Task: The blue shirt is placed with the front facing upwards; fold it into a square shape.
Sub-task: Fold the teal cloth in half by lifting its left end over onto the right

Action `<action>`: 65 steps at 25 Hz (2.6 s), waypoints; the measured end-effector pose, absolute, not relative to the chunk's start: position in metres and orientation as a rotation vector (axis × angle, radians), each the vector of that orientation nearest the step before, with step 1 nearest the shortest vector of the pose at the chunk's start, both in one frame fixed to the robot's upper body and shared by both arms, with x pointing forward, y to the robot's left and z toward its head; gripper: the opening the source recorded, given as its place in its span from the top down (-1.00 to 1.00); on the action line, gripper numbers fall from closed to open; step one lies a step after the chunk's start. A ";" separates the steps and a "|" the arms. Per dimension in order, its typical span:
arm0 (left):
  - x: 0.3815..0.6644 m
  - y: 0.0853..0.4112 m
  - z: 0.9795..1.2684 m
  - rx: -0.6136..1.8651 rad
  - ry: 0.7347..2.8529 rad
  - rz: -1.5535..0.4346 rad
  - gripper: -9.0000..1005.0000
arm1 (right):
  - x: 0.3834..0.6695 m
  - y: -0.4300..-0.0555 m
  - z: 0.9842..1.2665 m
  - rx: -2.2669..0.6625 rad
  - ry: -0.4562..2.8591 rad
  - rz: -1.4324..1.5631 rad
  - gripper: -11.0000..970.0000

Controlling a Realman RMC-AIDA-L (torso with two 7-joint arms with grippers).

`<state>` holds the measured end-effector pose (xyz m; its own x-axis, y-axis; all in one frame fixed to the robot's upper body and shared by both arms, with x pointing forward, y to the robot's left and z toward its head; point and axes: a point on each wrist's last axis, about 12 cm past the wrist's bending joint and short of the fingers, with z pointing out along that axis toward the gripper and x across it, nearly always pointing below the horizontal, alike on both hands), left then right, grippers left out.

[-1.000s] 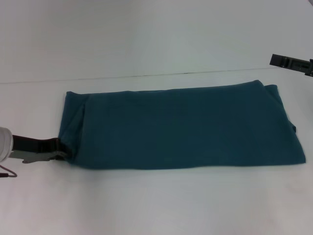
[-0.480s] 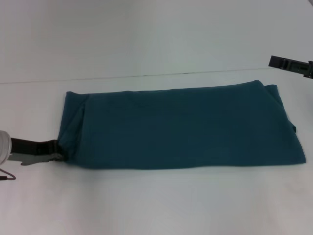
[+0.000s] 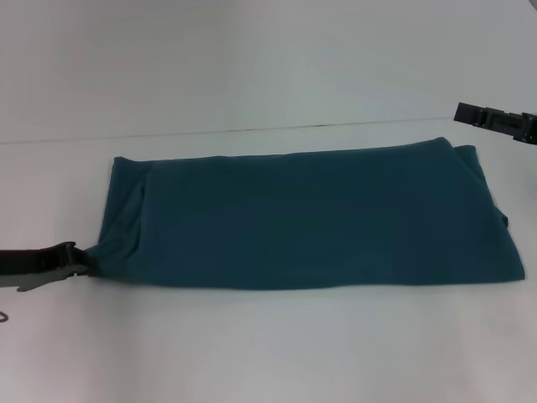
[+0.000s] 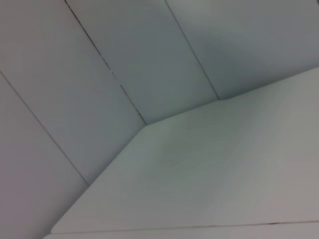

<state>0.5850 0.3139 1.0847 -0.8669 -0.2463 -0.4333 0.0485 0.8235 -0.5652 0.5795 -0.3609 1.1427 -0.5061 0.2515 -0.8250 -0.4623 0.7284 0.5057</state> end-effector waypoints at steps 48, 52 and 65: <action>0.595 0.295 1.083 -0.302 2.595 -0.927 -0.81 | 0.581 -0.368 1.156 -0.212 1.892 0.879 -0.88; 0.598 0.292 1.083 -0.291 2.604 -0.913 -0.81 | 0.581 -0.370 1.158 -0.212 1.887 0.878 -0.88; 0.607 0.292 1.086 -0.288 2.615 -0.839 -0.81 | 0.580 -0.373 1.160 -0.204 1.873 0.877 -0.88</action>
